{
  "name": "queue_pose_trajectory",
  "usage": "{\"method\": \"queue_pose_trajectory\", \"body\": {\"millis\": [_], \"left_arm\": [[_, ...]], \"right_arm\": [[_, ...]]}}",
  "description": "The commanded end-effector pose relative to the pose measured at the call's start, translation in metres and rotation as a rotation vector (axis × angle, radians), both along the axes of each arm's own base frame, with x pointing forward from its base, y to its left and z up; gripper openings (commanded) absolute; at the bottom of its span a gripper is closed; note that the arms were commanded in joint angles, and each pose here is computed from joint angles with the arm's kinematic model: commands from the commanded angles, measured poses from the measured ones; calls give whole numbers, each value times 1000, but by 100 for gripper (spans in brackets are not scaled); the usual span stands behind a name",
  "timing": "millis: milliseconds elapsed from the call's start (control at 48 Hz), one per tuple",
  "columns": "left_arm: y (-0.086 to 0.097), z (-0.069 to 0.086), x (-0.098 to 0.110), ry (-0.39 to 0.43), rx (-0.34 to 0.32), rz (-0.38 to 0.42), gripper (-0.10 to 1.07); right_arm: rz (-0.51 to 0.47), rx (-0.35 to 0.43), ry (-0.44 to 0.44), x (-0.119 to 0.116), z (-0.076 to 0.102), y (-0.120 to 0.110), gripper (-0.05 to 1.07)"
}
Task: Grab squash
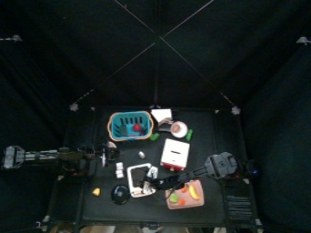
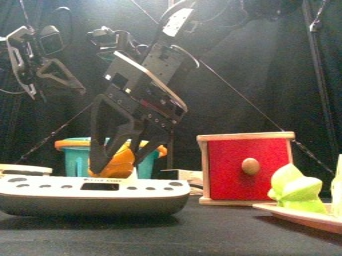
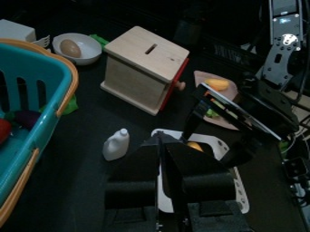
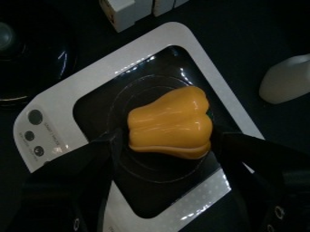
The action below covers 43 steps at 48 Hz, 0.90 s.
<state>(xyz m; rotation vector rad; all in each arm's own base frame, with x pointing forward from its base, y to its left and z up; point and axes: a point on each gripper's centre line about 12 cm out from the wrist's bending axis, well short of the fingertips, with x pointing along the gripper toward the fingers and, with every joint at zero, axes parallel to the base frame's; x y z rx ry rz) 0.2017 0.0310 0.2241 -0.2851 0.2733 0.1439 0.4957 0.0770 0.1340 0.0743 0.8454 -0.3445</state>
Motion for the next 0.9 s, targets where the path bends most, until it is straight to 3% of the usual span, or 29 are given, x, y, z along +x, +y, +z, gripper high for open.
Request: {"method": "queue_pose_trajectory", "body": {"millis": [0,250,438,667,875], "left_arm": [[0,5,2,-14,4,-1,44],[1,5,2,-14,2,-1,44],[1,5,2,-14,2,-1,44],[0,5,2,-13,2,-1,44],[0,5,2,-13,2,-1,44]], "right_arm": [[0,10,-44,5,19,0,99],[-7,20,-53,7,22,0,88],[-18,40,-64,7,28,1,87],[-104,142,-87,3,61,3,87],[-141,187,-76,2,63,3,87]]}}
